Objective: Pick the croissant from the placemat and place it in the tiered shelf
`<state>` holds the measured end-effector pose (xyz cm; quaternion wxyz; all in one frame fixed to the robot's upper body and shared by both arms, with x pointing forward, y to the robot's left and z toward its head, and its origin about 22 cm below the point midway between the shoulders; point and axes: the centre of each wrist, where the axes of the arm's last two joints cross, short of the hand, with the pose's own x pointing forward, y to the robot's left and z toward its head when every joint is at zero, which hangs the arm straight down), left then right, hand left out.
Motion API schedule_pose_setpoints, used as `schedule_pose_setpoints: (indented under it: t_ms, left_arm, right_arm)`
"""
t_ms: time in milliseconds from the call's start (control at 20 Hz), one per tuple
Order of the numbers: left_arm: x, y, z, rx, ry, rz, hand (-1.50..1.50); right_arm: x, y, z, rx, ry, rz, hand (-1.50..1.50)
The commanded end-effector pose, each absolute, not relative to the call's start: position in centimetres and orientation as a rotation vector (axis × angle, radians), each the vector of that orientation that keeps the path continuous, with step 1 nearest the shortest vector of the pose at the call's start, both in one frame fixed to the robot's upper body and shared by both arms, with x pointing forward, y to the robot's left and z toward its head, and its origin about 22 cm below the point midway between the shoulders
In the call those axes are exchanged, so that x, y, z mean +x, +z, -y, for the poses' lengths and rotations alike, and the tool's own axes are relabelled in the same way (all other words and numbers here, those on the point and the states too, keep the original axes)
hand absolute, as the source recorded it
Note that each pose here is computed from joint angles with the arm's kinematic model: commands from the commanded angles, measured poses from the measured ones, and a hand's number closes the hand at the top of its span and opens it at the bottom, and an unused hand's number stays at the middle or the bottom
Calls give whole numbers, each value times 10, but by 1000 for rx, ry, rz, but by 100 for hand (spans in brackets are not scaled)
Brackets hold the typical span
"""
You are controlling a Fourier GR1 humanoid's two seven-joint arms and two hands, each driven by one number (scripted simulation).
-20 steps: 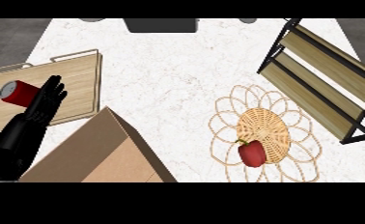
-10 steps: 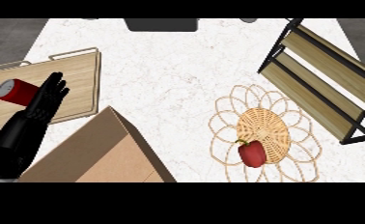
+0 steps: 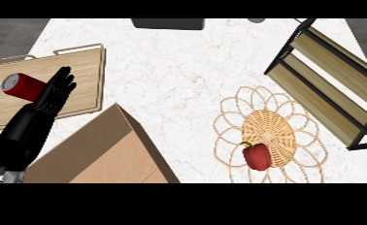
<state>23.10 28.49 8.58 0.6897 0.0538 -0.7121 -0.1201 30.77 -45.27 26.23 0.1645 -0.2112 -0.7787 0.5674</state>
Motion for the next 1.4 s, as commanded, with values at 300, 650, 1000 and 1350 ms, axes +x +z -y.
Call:
schedule_pose_setpoints:
  t_ms: [300,650,1000,1350]
  left_arm:
    - [249,70,-272,95,-223,1585,0]
    - [241,71,-268,112,-206,1596,0]
    - [231,66,-279,117,-199,1572,0]
    - [233,83,-275,84,-221,1603,0]
  right_arm:
    - [330,270,476,-839,1816,2172,-150]
    - [343,286,460,-428,1489,2332,-150]
    - [320,343,487,-266,1174,2295,-150]
    - [311,339,521,-186,856,2060,-150]
